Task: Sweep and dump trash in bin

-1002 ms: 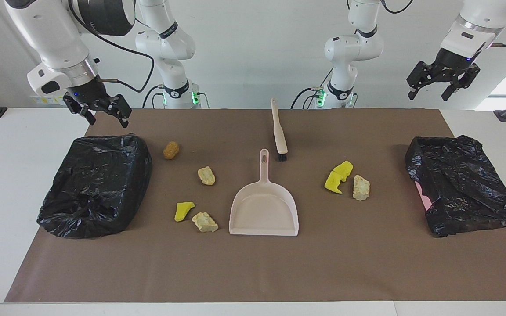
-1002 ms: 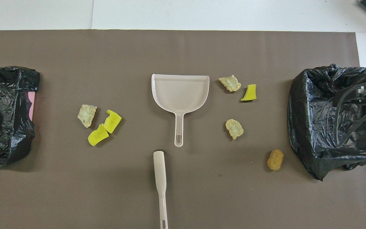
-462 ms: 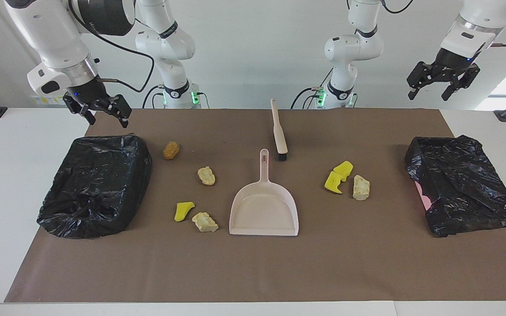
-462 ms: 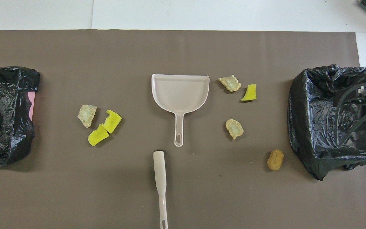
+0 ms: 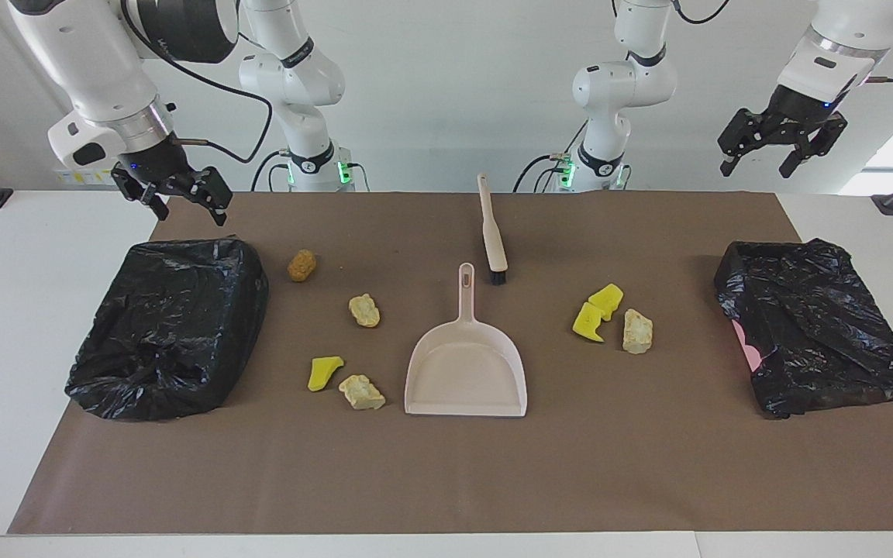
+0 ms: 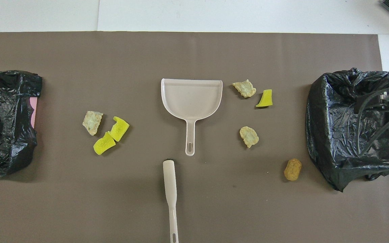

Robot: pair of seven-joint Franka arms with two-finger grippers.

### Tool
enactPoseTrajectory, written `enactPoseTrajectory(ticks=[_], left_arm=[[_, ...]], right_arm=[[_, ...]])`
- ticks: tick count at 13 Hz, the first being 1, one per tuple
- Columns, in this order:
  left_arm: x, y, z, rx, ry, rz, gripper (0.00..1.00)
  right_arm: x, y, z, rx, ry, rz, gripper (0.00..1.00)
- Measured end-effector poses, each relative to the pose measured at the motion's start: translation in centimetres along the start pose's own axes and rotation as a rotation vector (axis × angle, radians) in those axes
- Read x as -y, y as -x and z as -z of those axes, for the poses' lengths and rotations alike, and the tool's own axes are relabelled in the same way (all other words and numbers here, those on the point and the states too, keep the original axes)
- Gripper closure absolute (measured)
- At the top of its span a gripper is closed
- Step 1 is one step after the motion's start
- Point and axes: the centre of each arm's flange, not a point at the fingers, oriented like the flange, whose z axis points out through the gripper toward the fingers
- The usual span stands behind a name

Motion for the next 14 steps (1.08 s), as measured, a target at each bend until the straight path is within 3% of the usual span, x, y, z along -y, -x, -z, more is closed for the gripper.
enactPoseTrajectory(ticks=[6, 11, 14], left_arm=[[-0.1, 0.0, 0.0, -0.001, 0.000, -0.001, 0.00], [-0.8, 0.0, 0.0, 0.003, -0.001, -0.014, 0.00], [-1.2, 0.0, -0.2, 0.006, -0.001, -0.022, 0.00]], right_arm=[[1.7, 0.0, 0.1, 0.002, -0.001, 0.031, 0.00], [10.7, -1.0, -1.3, 0.000, -0.007, 0.169, 0.00], [16.4, -2.2, -4.6, -0.005, -0.026, 0.175, 0.00]])
